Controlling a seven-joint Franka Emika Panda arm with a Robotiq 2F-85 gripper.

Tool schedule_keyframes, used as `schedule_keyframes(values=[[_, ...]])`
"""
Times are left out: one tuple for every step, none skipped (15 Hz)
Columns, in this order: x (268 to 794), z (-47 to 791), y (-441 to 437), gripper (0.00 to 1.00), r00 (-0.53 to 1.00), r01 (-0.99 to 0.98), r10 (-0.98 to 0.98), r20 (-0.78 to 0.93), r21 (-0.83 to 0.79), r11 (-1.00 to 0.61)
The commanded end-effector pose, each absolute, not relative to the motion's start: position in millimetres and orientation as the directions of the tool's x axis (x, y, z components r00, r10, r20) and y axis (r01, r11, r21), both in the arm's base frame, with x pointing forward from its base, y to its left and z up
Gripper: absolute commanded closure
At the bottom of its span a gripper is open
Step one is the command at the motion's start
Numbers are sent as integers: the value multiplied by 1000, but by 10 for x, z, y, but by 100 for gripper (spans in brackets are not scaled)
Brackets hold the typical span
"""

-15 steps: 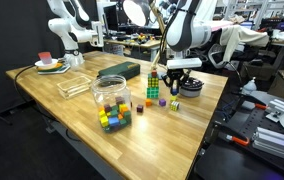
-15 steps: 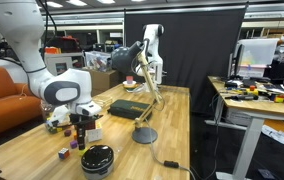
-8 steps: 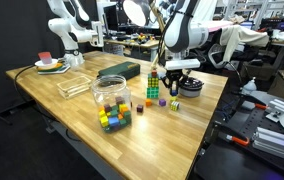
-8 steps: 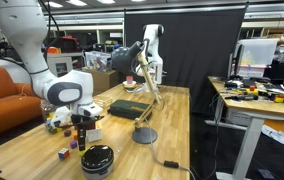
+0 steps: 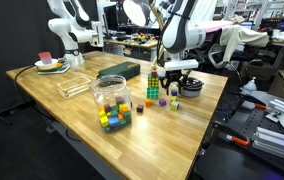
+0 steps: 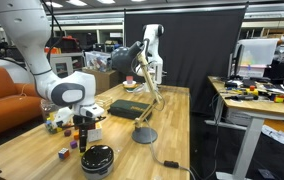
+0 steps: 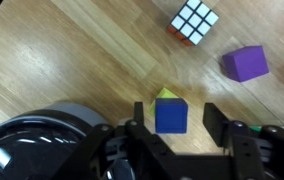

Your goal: Pick up the yellow block and put it on the yellow cube

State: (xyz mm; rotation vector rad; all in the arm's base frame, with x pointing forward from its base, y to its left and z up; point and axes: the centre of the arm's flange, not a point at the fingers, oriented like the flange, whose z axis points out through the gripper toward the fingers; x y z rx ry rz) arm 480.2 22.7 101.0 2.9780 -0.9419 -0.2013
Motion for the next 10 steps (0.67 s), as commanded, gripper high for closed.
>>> schedule_keyframes(values=[[4839, 996, 134, 5, 810, -570, -569, -141, 37, -821], [4828, 1008, 102, 1, 808, -574, -572, -140, 34, -818], [4820, 1018, 79, 0, 808, -575, -573, -138, 31, -818], [4808, 1031, 56, 0, 807, -576, -574, -136, 27, -817], [4796, 1045, 32, 0, 808, -576, -574, -135, 23, -817], [4785, 1060, 31, 0, 812, -572, -569, -133, 19, -820], [4783, 1065, 30, 0, 816, -566, -563, -135, 14, -824], [4803, 1047, 55, 0, 826, -550, -545, -146, 7, -835], [4822, 1026, 86, 0, 835, -534, -528, -154, 2, -845], [4865, 976, 163, 0, 850, -507, -499, -171, -4, -862]])
